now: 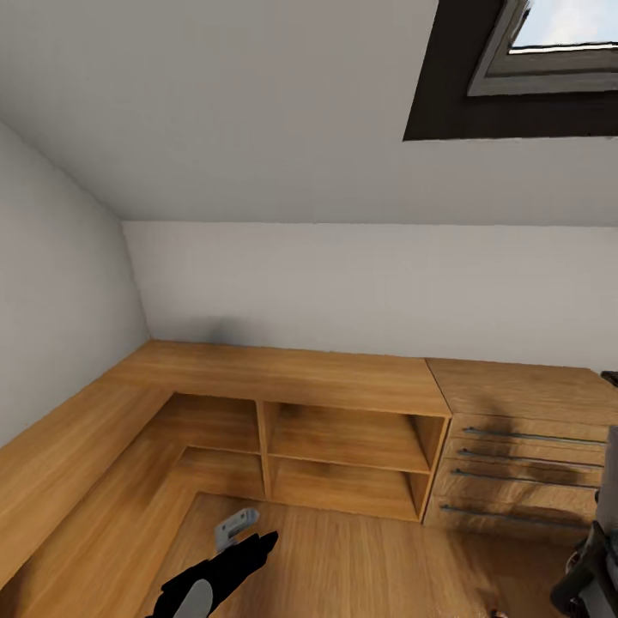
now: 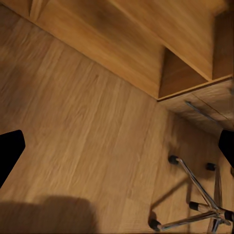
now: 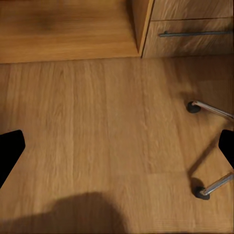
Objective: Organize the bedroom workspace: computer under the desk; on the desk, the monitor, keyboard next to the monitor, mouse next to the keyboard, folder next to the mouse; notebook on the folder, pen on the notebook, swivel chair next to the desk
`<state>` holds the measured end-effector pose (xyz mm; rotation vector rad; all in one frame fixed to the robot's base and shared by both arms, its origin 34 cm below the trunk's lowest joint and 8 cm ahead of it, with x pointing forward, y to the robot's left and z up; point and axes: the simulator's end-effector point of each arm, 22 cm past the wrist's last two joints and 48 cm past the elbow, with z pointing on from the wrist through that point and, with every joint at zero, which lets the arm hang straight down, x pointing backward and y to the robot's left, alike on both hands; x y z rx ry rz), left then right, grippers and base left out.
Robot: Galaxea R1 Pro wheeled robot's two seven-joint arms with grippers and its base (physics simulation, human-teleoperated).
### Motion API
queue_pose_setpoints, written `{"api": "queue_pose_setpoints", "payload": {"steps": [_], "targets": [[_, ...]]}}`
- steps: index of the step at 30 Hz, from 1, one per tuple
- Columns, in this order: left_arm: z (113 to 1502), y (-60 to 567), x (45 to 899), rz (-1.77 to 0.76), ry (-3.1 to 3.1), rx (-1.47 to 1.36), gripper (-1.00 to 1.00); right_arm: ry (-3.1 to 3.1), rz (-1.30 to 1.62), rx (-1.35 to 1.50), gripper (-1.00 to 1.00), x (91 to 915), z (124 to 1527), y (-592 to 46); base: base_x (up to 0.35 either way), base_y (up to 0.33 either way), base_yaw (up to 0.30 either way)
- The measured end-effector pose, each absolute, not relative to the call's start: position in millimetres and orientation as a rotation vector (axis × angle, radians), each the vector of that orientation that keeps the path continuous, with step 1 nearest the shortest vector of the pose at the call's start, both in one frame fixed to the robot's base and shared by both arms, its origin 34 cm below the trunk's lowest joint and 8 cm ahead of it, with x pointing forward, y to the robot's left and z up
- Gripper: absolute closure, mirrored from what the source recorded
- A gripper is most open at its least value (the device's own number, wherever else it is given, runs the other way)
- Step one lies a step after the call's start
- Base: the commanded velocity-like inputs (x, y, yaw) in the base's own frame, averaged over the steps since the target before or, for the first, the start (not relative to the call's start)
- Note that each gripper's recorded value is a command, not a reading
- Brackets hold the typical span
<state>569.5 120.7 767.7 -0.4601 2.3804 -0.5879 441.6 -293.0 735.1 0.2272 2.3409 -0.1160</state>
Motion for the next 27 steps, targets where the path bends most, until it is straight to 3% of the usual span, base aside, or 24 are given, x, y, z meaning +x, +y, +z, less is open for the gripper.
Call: {"api": "queue_pose_setpoints", "payload": {"steps": [10, 27], "targets": [[767.9, 119.9, 569.8, -0.591, 2.380, -0.464, -1.00, 2.346, -0.117, 0.230, -1.00, 440.3, 732.9, -292.5, 0.008, 0.017, -0.299], [768.1, 118.8, 569.5, -0.593, 2.380, -0.463, -1.00, 2.352, -0.123, 0.230, -1.00, 438.3, 730.0, -293.7, 0.023, 0.184, -0.299]]}}
